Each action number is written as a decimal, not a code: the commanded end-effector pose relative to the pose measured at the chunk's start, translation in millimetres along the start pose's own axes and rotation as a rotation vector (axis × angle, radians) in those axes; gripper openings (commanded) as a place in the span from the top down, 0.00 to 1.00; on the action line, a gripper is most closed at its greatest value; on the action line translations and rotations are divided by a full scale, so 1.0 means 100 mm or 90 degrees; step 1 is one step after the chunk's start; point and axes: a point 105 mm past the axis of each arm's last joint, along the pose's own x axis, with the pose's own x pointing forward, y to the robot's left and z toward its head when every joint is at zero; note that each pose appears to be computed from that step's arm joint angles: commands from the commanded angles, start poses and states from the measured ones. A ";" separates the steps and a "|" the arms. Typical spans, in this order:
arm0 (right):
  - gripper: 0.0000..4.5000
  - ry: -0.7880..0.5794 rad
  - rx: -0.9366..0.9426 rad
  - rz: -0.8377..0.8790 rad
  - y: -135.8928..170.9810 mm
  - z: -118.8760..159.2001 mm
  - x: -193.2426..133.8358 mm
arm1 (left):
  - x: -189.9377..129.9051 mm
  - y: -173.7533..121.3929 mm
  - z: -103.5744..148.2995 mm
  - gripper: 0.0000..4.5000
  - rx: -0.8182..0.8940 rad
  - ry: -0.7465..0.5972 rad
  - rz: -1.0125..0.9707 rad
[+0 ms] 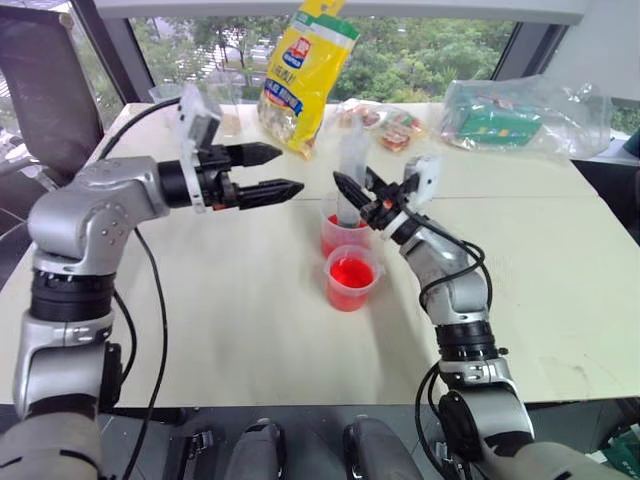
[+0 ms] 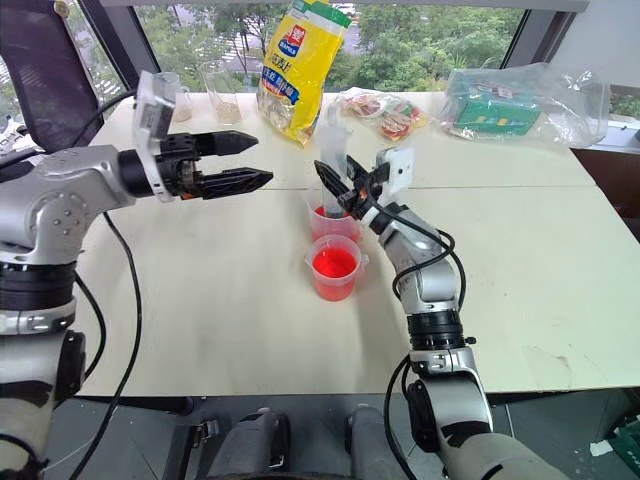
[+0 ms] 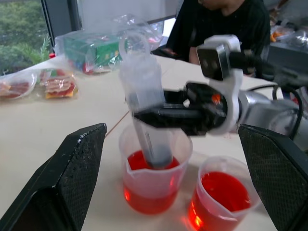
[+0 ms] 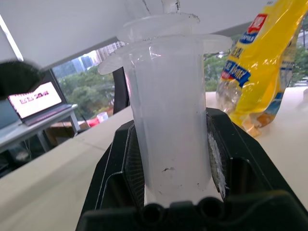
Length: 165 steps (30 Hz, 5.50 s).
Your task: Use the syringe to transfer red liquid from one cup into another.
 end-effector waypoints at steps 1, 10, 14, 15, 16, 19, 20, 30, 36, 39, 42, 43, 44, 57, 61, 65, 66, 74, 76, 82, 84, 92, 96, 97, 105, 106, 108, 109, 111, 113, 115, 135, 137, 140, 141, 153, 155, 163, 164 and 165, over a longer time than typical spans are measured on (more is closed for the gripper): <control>0.69 -0.018 -0.035 0.023 0.05 0.11 0.01 | 0.10 0.03 0.15 0.00 0.036 -0.030 -0.007; 0.69 0.015 -0.054 0.045 0.09 -0.01 -0.02 | 0.51 -0.04 0.18 0.00 -0.011 -0.070 -0.088; 0.69 0.021 -0.055 0.047 0.10 -0.04 -0.02 | 0.62 -0.12 0.12 0.00 -0.023 -0.060 -0.120; 0.69 0.021 -0.054 0.048 0.10 -0.04 -0.02 | 0.64 -0.13 0.10 0.00 -0.024 -0.057 -0.125; 0.69 0.022 -0.054 0.049 0.10 -0.04 -0.02 | 0.66 -0.13 0.09 0.00 -0.027 -0.055 -0.126; 0.69 0.025 -0.056 0.055 0.11 -0.04 -0.02 | 0.70 -0.10 0.06 0.00 -0.030 -0.053 -0.120; 0.69 0.027 -0.057 0.057 0.12 -0.04 -0.02 | 0.71 -0.09 0.06 0.00 -0.032 -0.054 -0.118; 0.69 0.060 -0.065 0.088 0.16 -0.11 -0.03 | 0.86 0.00 0.01 0.12 -0.041 -0.057 -0.099; 0.69 0.072 -0.072 0.097 0.16 -0.13 -0.02 | 0.88 0.02 0.02 0.74 -0.042 -0.062 -0.095; 0.69 0.075 -0.073 0.102 0.17 -0.14 -0.02 | 0.88 0.03 0.04 0.98 -0.041 -0.065 -0.092; 0.69 0.078 -0.072 0.105 0.18 -0.14 -0.01 | 0.86 0.05 0.06 0.98 -0.036 -0.066 -0.086; 0.69 0.078 -0.072 0.106 0.18 -0.14 0.00 | 0.86 0.04 0.08 0.98 -0.035 -0.068 -0.086; 0.69 0.082 -0.073 0.109 0.19 -0.15 0.00 | 0.85 0.04 0.09 0.98 -0.032 -0.071 -0.086; 0.69 0.134 -0.079 0.134 0.22 -0.28 0.00 | 0.67 0.20 0.41 0.98 0.015 -0.117 -0.031; 0.69 0.142 -0.076 0.143 0.24 -0.30 0.00 | 0.62 0.25 0.53 0.98 0.031 -0.131 -0.016; 0.69 0.149 -0.075 0.148 0.25 -0.32 0.00 | 0.57 0.29 0.62 0.98 0.044 -0.142 -0.006; 0.69 0.150 -0.075 0.149 0.25 -0.32 0.00 | 0.56 0.29 0.64 0.98 0.047 -0.143 -0.005; 0.69 0.154 -0.072 0.153 0.26 -0.33 0.00 | 0.52 0.30 0.70 0.98 0.060 -0.147 0.000; 0.69 0.155 -0.072 0.154 0.26 -0.33 0.00 | 0.52 0.30 0.70 0.98 0.062 -0.147 0.000; 0.69 0.157 -0.073 0.156 0.25 -0.33 -0.01 | 0.52 0.30 0.71 0.98 0.065 -0.149 0.002; 0.69 0.157 -0.073 0.155 0.25 -0.33 -0.01 | 0.52 0.31 0.71 0.98 0.066 -0.149 0.002; 0.69 0.156 -0.073 0.155 0.25 -0.32 0.00 | 0.52 0.31 0.71 0.98 0.069 -0.151 0.004; 0.69 0.144 -0.078 0.151 0.23 -0.26 0.02 | 0.53 0.29 0.65 0.98 0.058 -0.143 -0.004; 0.69 0.137 -0.080 0.151 0.23 -0.22 0.03 | 0.52 0.27 0.61 0.98 0.054 -0.136 -0.010; 0.69 0.087 -0.091 0.126 0.13 0.09 0.11 | 0.39 0.20 0.27 0.18 0.030 -0.068 -0.031; 0.69 0.079 -0.092 0.120 0.12 0.13 0.12 | 0.35 0.19 0.22 0.07 0.030 -0.058 -0.030; 0.69 0.065 -0.095 0.113 0.09 0.21 0.14 | 0.28 0.19 0.16 0.01 0.030 -0.043 -0.022; 0.69 0.058 -0.095 0.109 0.08 0.26 0.15 | 0.24 0.20 0.13 0.01 0.030 -0.037 -0.018; 0.69 0.047 -0.096 0.105 0.07 0.32 0.16 | 0.17 0.20 0.11 0.01 0.031 -0.030 -0.011; 0.69 0.028 -0.099 0.102 0.05 0.44 0.18 | 0.07 0.21 0.09 0.01 0.031 -0.021 0.003; 0.69 0.013 -0.100 0.101 0.05 0.53 0.19 | 0.01 0.22 0.09 0.01 0.033 -0.015 0.014; 0.69 0.000 0.005 0.166 0.51 0.69 -0.36 | -0.03 0.13 0.46 0.01 0.039 -0.074 0.010; 0.69 0.009 0.006 0.159 0.51 0.61 -0.38 | -0.01 0.12 0.49 0.01 0.039 -0.080 0.005; 0.69 0.018 0.001 0.154 0.51 0.54 -0.41 | 0.04 0.11 0.56 0.01 0.039 -0.091 -0.005; 0.69 0.020 0.001 0.154 0.51 0.52 -0.41 | 0.07 0.11 0.59 0.01 0.038 -0.099 -0.009; 0.69 0.020 -0.003 0.158 0.54 0.52 -0.42 | 0.36 0.08 0.56 0.01 0.026 -0.109 -0.055; 0.69 0.020 -0.005 0.160 0.55 0.53 -0.42 | 0.41 0.07 0.52 0.01 0.021 -0.106 -0.064; 0.69 0.023 -0.008 0.166 0.57 0.54 -0.42 | 0.60 0.02 0.50 0.17 0.017 -0.119 -0.092; 0.69 0.023 -0.008 0.166 0.57 0.54 -0.42 | 0.62 0.00 0.51 0.30 0.017 -0.120 -0.100; 0.69 0.024 -0.008 0.167 0.58 0.54 -0.42 | 0.63 -0.01 0.51 0.38 0.016 -0.122 -0.106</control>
